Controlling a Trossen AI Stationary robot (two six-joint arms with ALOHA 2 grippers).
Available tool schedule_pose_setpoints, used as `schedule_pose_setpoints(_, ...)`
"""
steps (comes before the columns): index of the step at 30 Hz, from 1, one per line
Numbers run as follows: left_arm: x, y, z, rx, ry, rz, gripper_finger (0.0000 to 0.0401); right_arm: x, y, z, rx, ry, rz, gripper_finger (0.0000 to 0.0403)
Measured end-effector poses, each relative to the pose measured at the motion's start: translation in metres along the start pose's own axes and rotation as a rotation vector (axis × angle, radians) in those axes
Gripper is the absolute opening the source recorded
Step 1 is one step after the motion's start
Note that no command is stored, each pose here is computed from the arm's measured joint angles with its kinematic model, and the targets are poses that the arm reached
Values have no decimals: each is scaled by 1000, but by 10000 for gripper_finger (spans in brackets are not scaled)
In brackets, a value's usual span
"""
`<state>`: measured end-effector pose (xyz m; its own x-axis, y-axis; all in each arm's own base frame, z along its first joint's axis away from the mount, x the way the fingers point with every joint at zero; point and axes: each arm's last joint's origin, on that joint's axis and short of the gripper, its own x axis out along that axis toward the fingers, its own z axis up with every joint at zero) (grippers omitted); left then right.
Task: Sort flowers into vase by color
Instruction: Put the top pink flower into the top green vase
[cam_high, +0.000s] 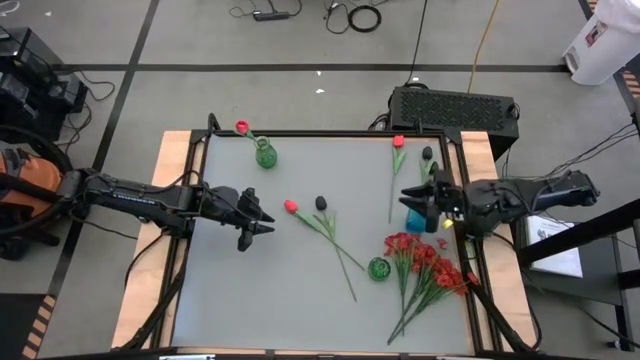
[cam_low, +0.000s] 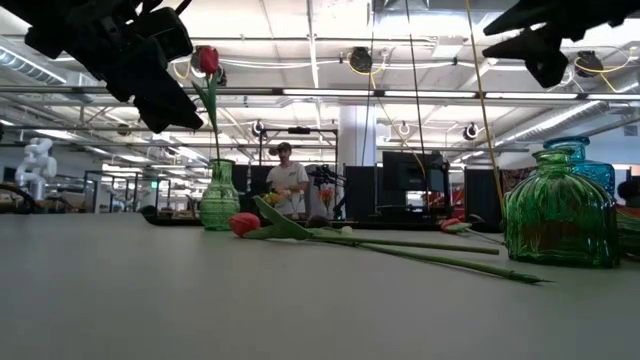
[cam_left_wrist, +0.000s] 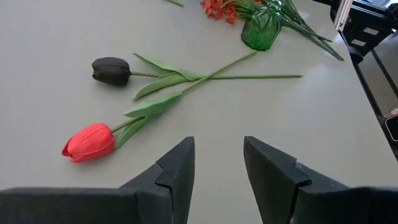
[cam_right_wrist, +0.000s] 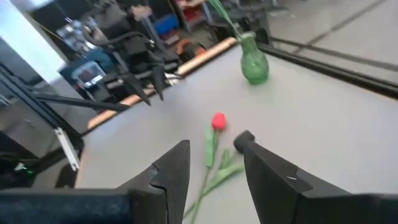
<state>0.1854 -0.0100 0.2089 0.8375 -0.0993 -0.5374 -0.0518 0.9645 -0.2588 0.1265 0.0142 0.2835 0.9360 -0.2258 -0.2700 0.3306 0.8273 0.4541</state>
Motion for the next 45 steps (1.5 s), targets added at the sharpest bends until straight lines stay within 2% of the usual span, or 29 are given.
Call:
schedule_pose_setpoints(8, 0, 0, 0, -2, 0, 0, 144, 18, 3, 15, 60, 62, -155, 144)
schedule_pose_setpoints(15, 0, 0, 1, -2, -11, -4, 144, 31, -13, 25, 191, 66, -339, 144)
schedule_pose_setpoints(23, 0, 0, 1, 0, -15, -5, 144, 40, -36, 36, 221, 77, -525, 144)
schedule_pose_setpoints(32, 0, 0, 1, 27, -15, -4, 144, 61, -69, 40, 283, 198, -634, 144)
schedule_pose_setpoints(45, 0, 0, 1, 24, -14, -4, 144, 88, -131, 34, 375, 376, -820, 144)
